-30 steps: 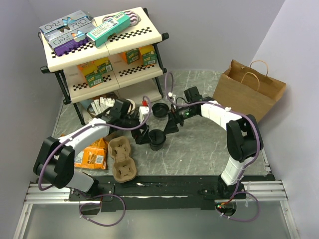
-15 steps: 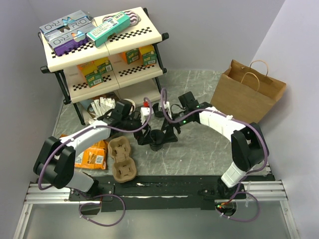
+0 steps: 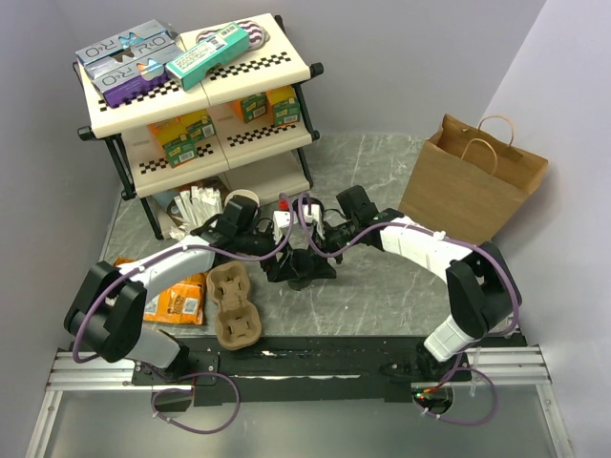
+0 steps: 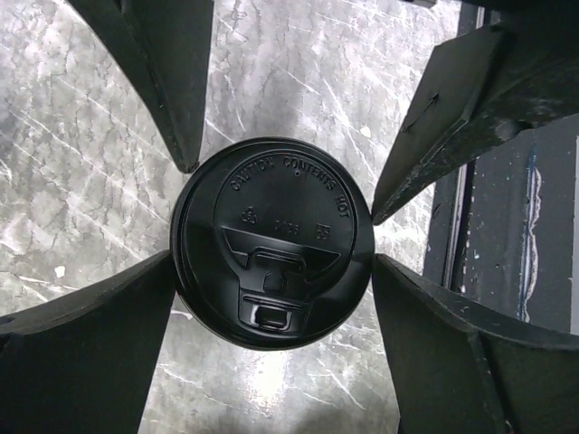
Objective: Pack the takeout coffee
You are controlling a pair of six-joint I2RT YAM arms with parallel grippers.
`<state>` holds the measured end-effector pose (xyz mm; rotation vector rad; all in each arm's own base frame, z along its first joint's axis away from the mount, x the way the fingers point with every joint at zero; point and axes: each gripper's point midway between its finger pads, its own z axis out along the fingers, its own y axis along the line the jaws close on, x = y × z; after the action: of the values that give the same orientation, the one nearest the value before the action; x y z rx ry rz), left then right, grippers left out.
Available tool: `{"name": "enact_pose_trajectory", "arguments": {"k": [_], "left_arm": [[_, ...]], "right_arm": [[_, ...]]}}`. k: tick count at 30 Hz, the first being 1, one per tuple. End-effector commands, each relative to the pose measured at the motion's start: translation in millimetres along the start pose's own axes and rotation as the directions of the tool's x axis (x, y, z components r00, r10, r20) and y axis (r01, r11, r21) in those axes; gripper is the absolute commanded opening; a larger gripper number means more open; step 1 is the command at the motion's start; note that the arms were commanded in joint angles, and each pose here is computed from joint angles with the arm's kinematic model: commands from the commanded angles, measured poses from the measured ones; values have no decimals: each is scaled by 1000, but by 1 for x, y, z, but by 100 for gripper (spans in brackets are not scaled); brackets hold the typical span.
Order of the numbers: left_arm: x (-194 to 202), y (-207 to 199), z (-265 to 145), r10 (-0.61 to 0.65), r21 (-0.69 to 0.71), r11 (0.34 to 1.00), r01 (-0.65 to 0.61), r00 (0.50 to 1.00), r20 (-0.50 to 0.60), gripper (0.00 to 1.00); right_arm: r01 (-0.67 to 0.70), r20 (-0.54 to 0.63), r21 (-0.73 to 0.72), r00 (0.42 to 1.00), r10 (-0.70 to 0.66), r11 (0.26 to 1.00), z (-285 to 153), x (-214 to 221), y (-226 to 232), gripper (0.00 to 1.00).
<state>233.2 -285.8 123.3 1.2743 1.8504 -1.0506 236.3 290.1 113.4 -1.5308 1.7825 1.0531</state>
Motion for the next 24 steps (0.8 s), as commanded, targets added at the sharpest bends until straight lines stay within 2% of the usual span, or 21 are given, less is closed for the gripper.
{"name": "enact_pose_trajectory", "arguments": {"k": [1,10,15,24], "left_arm": [[5,-1,3,39,-20,999,-40,999,-8,91],[23,14,13,23,-79,996,-28,998,-64,86],[34,22,20,-4,-111,994,-8,995,-101,80],[51,42,35,-128,-237,968,82,974,-187,75]], "right_arm": [[96,46,65,994,-99,993,-4,-21,-5,93],[80,-17,99,997,-79,992,8,-8,-8,83],[65,-52,138,997,-58,988,12,1,-13,79],[25,-102,220,995,-2,975,17,11,-28,75]]}}
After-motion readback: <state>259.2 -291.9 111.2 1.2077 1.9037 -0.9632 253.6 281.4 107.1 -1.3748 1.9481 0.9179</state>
